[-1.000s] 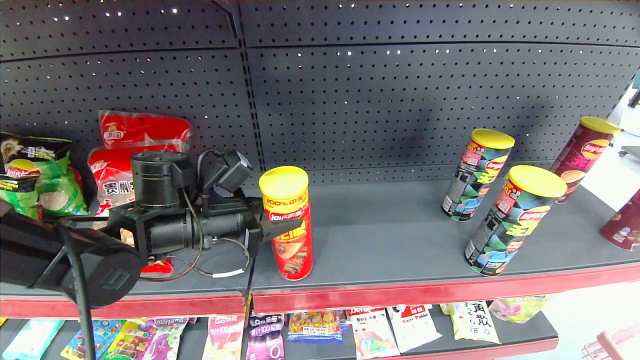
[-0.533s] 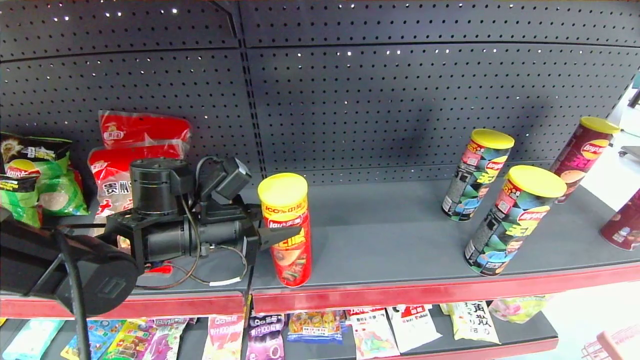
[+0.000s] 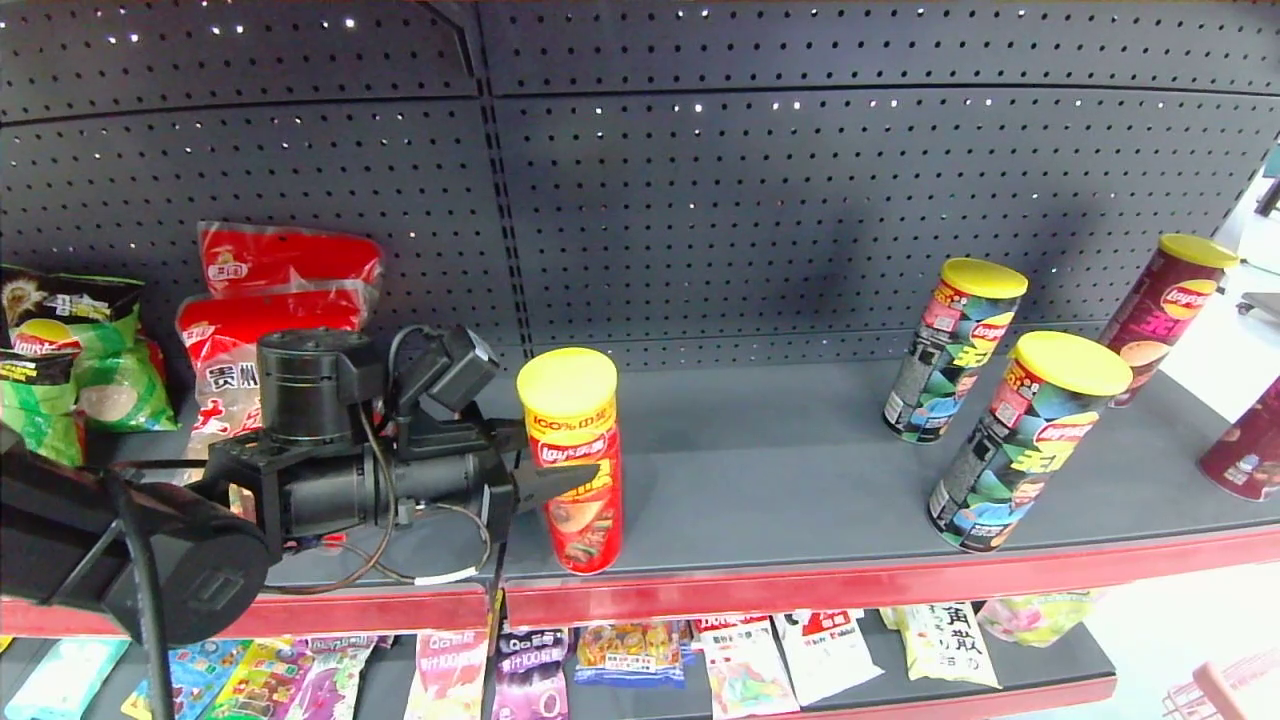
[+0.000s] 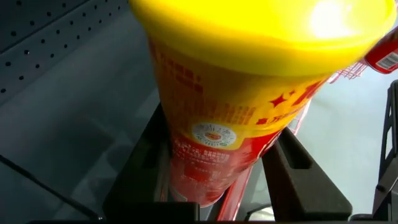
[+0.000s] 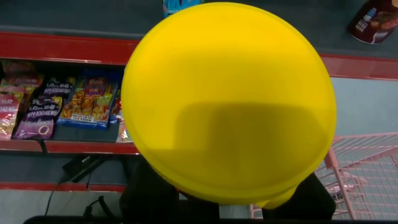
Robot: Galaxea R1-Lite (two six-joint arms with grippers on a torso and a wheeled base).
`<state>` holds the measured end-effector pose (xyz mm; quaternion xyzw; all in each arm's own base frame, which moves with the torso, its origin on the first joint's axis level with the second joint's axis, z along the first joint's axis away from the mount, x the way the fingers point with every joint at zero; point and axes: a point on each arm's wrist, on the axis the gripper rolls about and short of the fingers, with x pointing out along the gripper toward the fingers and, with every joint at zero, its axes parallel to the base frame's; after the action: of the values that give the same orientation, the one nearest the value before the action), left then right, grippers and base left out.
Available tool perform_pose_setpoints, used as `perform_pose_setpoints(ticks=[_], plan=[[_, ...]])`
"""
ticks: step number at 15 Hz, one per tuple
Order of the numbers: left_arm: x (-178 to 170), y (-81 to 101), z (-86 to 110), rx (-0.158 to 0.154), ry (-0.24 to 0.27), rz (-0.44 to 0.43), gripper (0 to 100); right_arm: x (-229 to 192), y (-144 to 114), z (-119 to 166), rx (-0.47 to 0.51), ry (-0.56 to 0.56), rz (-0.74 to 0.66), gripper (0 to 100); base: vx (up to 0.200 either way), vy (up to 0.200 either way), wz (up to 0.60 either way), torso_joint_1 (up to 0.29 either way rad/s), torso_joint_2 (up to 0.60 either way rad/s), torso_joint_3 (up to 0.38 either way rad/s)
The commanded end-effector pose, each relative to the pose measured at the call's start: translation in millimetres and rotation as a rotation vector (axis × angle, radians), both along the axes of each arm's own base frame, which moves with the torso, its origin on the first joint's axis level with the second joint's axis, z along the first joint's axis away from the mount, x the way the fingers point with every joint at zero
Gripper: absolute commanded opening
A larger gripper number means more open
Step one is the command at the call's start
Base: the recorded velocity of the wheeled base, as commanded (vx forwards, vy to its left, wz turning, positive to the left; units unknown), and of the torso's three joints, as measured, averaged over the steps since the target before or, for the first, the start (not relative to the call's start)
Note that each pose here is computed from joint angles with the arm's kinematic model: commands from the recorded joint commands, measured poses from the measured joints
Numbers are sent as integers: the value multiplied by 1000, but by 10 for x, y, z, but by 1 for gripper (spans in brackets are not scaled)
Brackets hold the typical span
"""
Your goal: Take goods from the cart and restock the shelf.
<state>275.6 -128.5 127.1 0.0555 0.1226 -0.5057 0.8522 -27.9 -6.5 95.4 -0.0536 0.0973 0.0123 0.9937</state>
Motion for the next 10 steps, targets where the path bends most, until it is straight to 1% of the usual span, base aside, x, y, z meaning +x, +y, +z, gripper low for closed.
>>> perform_pose_setpoints(ticks=[1,4,7,8,10], plan=[[13,-4,-1,3,-3,10,100,-1,0,3,0,-1,0,0,0,0,0,0,0,0],[1,3,9,3,-7,18,100,-2,0,7,0,-3,2,0,0,0,0,0,0,0],[-21,18,49,-10,-39,24,100,-3,-1,11,0,-4,0,0,0,0,0,0,0,0],[-52,46,65,-12,-38,30,100,-3,-1,11,0,-4,0,0,0,0,0,0,0,0],[-170,177,92,-12,-36,56,100,-3,-1,11,0,-4,0,0,0,0,0,0,0,0]])
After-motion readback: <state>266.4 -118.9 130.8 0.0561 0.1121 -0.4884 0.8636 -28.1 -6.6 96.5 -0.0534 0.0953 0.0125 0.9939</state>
